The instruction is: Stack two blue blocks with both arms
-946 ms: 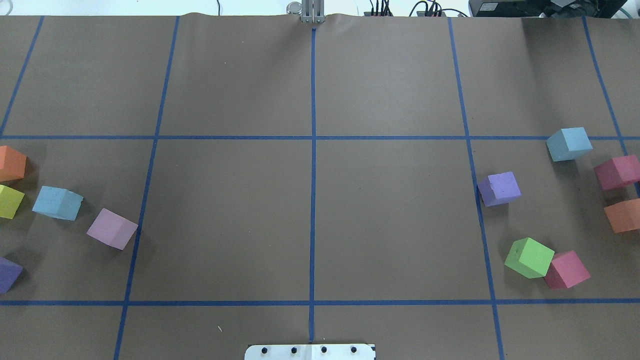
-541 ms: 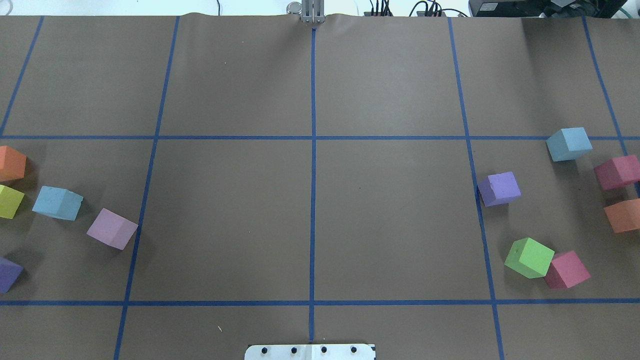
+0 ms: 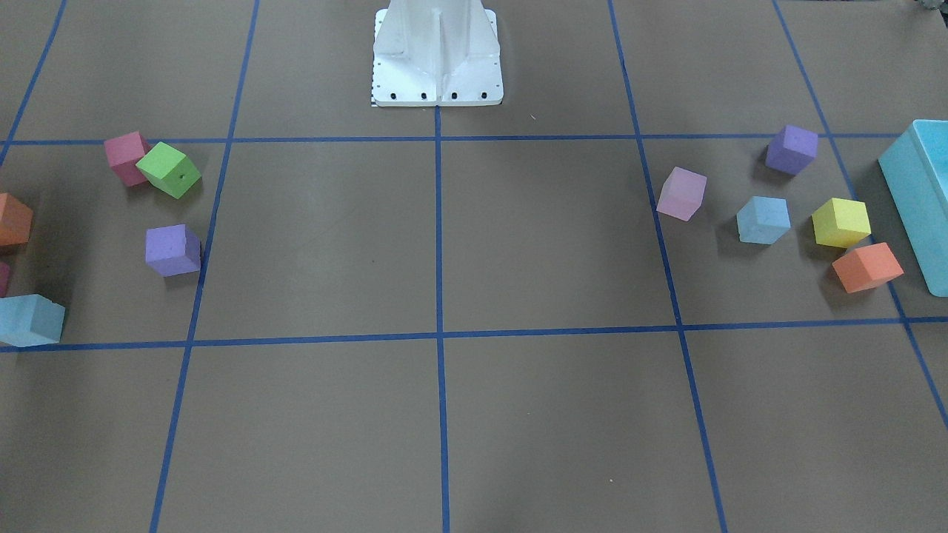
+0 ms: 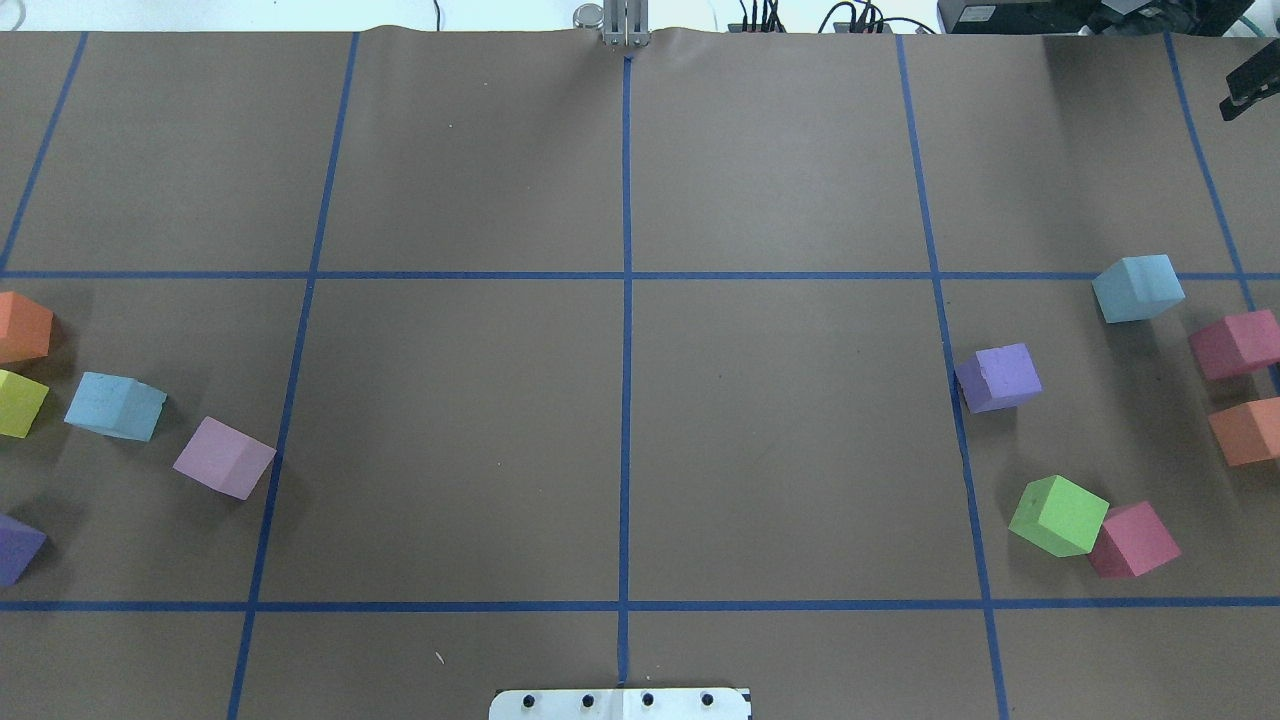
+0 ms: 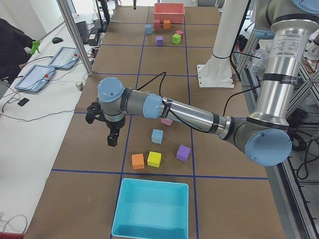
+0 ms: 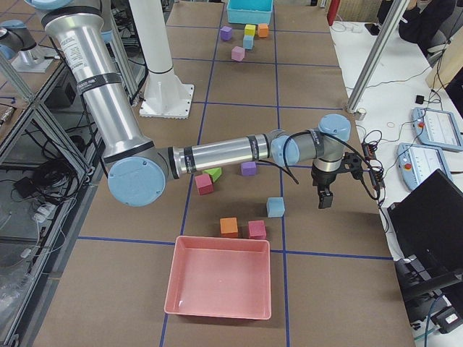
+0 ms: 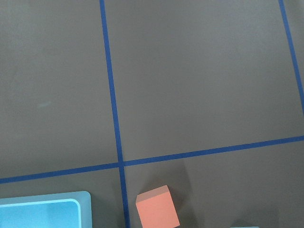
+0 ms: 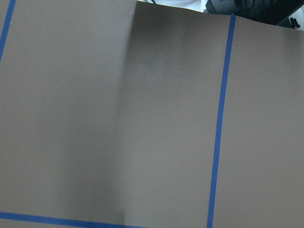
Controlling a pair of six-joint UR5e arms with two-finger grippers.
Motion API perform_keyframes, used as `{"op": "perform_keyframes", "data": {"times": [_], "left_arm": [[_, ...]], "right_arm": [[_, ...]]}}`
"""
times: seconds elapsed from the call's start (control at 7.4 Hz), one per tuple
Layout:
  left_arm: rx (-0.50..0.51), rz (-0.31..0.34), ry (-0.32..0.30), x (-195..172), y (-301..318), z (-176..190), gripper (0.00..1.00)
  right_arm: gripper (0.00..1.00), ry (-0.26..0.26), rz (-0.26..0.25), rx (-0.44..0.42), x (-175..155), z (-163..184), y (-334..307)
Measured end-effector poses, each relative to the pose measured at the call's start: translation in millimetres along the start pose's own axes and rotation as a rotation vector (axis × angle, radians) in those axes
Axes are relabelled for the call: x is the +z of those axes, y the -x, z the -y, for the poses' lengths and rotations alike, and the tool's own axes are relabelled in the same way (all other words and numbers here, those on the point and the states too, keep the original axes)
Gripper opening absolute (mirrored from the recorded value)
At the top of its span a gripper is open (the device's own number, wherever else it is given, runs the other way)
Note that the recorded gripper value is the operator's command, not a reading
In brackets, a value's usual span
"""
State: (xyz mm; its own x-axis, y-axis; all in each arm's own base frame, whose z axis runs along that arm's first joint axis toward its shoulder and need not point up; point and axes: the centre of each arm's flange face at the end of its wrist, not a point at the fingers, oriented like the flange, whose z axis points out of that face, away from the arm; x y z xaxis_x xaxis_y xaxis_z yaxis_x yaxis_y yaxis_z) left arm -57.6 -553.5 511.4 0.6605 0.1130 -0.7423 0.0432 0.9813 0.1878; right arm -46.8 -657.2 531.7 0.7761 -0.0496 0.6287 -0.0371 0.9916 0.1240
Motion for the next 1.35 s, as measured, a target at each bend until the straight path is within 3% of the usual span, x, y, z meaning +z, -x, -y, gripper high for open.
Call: {"op": "perform_keyframes", "data": {"times": [0.41, 0.81, 1.35], "left_arm": [[-0.042, -0.046, -0.065, 57, -26, -37, 0.98], [-0.034, -0.065, -0.06, 86, -39, -63, 0.98], [-0.05, -0.055, -0.071, 116, -69, -77, 0.98]], "right_arm": [[1.0, 0.083, 0.064, 0.02, 42, -21, 32], [1.0, 0.132, 0.12, 0.054, 88, -59, 67], [1.0, 0.148, 0.097, 0.03, 120, -77, 74]]}}
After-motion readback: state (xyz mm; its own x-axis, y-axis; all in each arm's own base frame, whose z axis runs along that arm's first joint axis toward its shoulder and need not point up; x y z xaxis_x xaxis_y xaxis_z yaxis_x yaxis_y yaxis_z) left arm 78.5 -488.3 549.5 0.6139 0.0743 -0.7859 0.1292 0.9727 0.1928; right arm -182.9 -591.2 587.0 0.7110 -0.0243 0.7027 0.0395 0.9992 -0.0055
